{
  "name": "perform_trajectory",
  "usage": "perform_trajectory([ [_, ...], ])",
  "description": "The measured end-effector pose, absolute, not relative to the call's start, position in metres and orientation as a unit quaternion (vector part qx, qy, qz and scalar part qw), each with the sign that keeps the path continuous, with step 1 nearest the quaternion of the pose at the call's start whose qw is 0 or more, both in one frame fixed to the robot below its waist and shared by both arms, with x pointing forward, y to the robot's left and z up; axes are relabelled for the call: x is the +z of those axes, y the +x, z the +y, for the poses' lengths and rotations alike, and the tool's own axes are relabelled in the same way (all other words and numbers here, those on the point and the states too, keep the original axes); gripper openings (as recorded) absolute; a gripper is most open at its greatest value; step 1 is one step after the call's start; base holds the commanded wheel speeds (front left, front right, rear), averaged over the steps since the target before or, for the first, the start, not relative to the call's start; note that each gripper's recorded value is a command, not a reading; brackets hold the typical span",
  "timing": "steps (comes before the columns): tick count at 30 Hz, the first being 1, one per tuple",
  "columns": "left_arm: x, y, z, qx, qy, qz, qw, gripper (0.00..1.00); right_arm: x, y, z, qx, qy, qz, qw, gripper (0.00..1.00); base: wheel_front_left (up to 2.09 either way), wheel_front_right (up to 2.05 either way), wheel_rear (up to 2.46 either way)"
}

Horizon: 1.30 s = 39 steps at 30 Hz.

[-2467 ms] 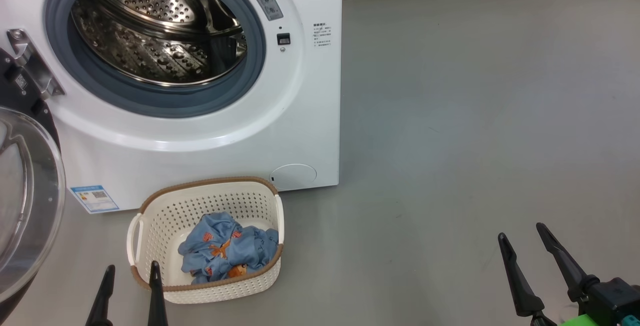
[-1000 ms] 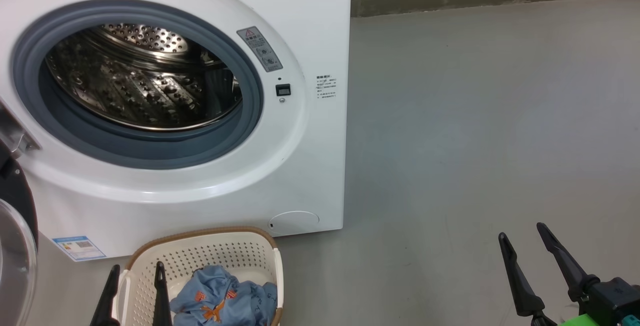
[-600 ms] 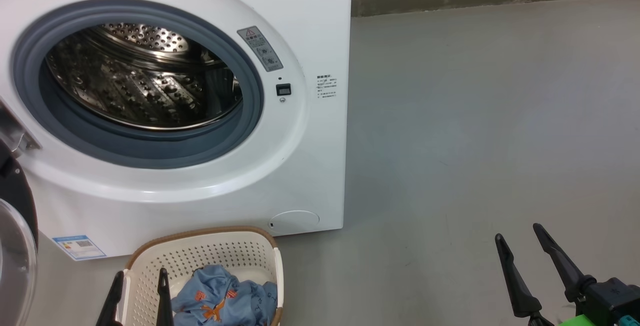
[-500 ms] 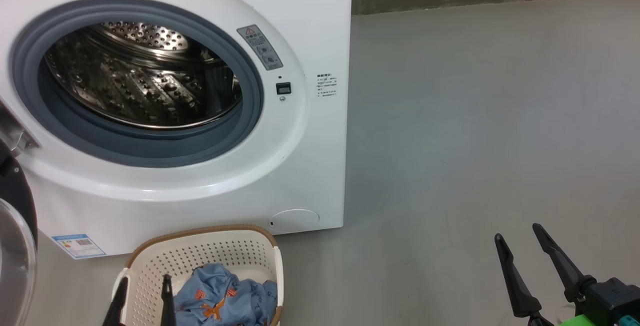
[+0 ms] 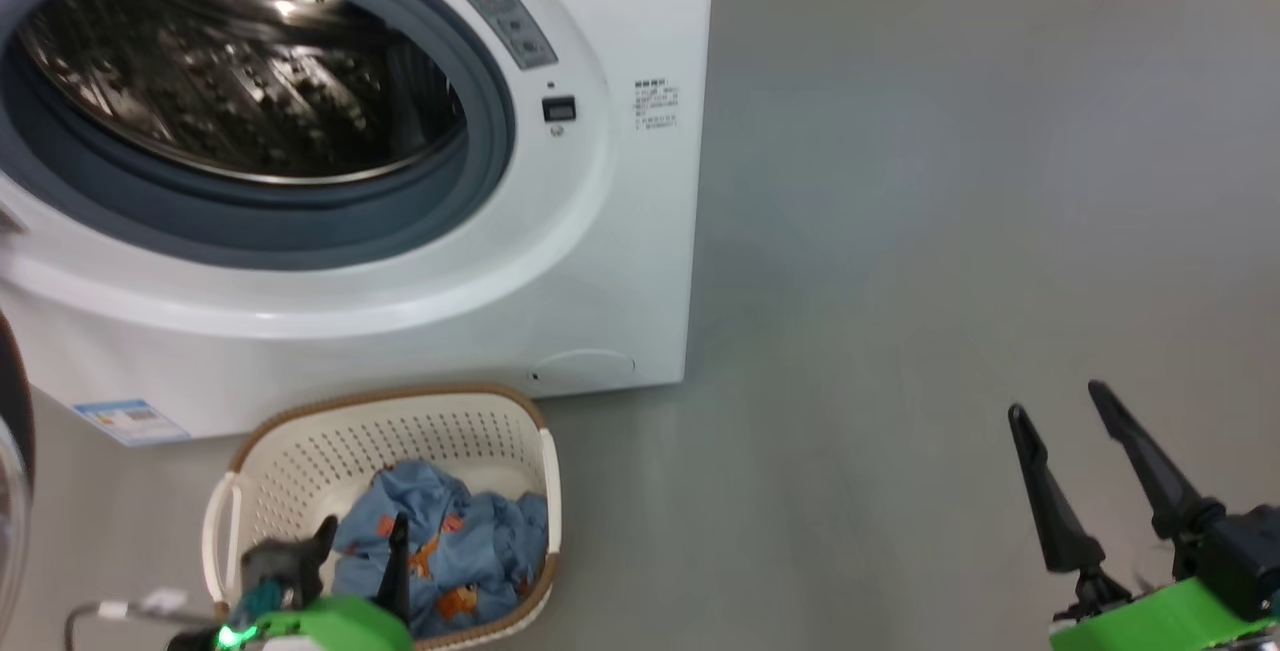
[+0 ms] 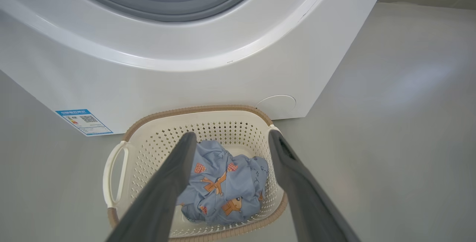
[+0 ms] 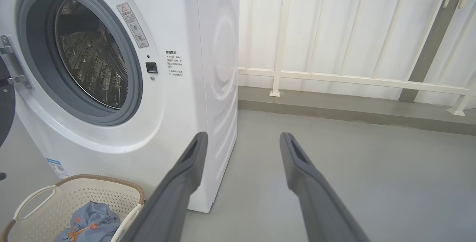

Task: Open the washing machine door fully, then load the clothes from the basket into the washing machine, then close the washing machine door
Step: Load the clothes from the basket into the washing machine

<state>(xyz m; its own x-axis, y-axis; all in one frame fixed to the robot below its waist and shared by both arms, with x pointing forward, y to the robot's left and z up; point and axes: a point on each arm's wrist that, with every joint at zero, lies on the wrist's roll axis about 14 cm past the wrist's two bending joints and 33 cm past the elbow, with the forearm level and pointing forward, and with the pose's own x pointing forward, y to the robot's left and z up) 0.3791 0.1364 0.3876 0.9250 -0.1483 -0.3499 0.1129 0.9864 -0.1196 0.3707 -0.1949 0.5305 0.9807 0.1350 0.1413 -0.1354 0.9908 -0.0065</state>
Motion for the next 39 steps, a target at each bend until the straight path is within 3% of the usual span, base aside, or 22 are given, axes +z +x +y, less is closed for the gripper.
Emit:
perform_trajectory([
  [8,0.333,0.413,0.113,-0.102,-0.061,0.304,0.945,1.0,0.525,0.404,-0.197,0.07,0.008,-0.07,0.995,1.0,0.0,0.0,0.0],
  [18,0.26,0.432,0.096,-0.115,-0.067,0.455,0.88,1.0,0.502,0.444,-0.203,0.06,0.012,-0.055,0.997,1.0,0.0,0.0,0.0],
  [39,0.115,0.453,0.124,-0.054,-0.011,0.614,0.787,1.0,0.412,0.491,-0.22,0.042,-0.006,0.019,0.999,1.0,0.0,0.0,0.0],
])
